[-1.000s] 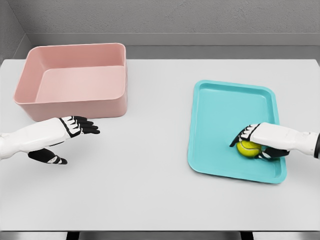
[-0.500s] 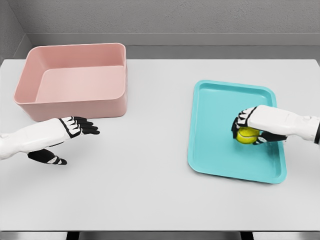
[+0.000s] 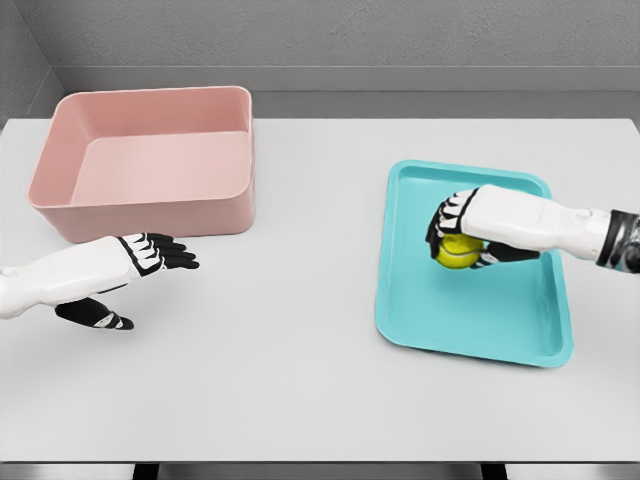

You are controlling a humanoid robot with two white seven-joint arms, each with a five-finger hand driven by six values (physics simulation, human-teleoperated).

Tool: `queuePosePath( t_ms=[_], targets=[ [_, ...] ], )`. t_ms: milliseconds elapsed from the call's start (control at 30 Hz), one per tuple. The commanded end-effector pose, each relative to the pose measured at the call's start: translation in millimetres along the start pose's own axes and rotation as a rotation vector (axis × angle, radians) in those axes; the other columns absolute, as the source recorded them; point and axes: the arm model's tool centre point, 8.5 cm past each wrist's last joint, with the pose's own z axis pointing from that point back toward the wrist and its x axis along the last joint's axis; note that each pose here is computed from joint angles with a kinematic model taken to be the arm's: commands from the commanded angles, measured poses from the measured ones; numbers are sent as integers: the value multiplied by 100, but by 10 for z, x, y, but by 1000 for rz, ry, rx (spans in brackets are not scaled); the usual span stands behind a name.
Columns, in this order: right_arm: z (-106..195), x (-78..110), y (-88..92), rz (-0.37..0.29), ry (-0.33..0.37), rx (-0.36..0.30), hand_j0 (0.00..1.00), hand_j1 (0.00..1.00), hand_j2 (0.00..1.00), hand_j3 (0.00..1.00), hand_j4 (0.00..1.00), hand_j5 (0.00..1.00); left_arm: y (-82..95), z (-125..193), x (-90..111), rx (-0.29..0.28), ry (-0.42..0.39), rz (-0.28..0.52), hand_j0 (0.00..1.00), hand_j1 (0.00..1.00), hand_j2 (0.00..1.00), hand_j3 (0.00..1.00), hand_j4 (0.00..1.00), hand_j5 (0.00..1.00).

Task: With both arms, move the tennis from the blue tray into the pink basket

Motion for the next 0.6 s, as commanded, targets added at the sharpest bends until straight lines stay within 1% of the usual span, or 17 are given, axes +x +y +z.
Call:
queuePosePath(
  t_ms=[0, 200, 333, 433, 500, 533, 567],
  targets=[
    [-37, 25, -16, -5, -12, -12, 46, 46, 46, 46, 46, 46, 8, 3, 1, 4, 0, 4, 100, 100, 100, 100, 100, 100],
    [-130, 64, -74, 4, -35, -31, 46, 46, 46, 46, 46, 46, 10, 5, -3, 6, 1, 6, 100, 100, 100, 100, 100, 100],
    [-199, 89, -96, 5, -51, -43, 46, 46, 46, 46, 46, 46, -18, 17, -3, -1, 4, 11, 100, 100, 100, 100, 100, 100],
    [-226, 100, -95, 3, -58, -46, 46, 46, 46, 46, 46, 46, 5, 82, -20, -15, 18, 1, 100, 100, 100, 100, 100, 100],
    [-235, 97, -132, 9, -59, -52, 46, 46, 46, 46, 46, 46, 18, 117, -31, -22, 26, -3, 100, 100, 100, 100, 100, 100],
    [-283, 116, -144, 10, -70, -60, 46, 46, 46, 46, 46, 46, 31, 139, -37, -22, 30, 0, 100, 100, 100, 100, 100, 100],
    [-288, 117, -151, 11, -71, -61, 46, 46, 46, 46, 46, 46, -2, 165, -40, -26, 34, 24, 100, 100, 100, 100, 100, 100]
  ],
)
